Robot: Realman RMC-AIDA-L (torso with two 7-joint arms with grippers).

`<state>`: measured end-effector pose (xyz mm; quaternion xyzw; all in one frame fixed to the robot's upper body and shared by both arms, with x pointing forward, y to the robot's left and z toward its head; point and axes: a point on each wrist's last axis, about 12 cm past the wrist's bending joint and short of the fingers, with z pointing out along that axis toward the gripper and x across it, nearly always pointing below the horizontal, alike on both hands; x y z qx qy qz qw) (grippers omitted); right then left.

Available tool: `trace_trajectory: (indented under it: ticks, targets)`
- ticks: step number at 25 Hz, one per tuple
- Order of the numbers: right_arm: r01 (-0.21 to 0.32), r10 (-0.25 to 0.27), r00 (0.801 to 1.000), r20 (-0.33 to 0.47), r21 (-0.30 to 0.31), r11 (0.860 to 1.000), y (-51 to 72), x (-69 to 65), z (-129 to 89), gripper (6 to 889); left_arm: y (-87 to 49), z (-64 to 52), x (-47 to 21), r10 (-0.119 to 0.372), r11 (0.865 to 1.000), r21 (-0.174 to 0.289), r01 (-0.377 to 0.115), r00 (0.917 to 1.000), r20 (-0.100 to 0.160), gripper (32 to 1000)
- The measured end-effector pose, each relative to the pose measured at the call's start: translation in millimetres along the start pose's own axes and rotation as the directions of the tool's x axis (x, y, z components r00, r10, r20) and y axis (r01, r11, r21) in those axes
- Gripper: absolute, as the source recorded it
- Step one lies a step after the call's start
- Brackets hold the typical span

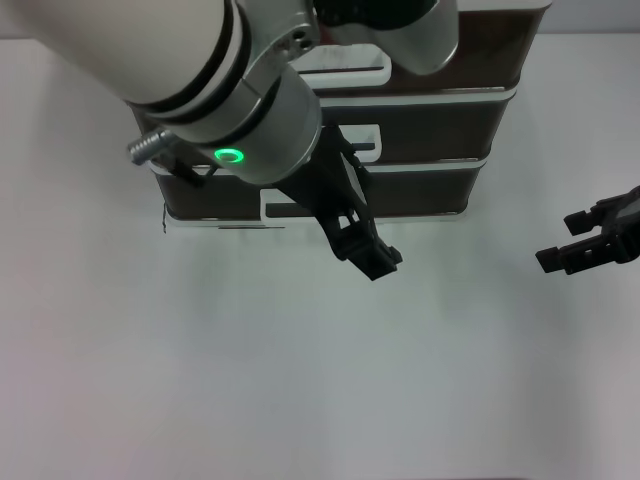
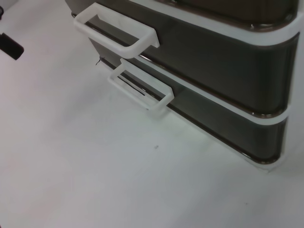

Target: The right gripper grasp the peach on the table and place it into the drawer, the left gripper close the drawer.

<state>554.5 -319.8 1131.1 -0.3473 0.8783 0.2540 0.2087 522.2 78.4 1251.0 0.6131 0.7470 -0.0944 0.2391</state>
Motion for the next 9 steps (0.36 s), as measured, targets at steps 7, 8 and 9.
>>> trace_trajectory:
  ticks: [7, 8, 9]
  targets:
    - [-0.002, 0.002, 1.0, 0.0, 0.0, 1.0, 0.2, 0.3, 0.5, 816, -6.6, -5.2, 6.0, -0.03, 1.0, -0.006, 0.03, 0.9991, 0.029, 838]
    - [-0.004, 0.004, 1.0, 0.0, 0.0, 1.0, 0.1, 0.9, 0.6, 816, -7.8, -6.5, 7.4, -0.036, 0.999, -0.007, 0.036, 0.9987, 0.035, 838]
    - [-0.005, 0.005, 1.0, 0.001, 0.002, 1.0, 0.0, 1.6, 0.6, 816, -8.7, -7.3, 8.3, -0.039, 0.999, -0.008, 0.039, 0.9985, 0.039, 838]
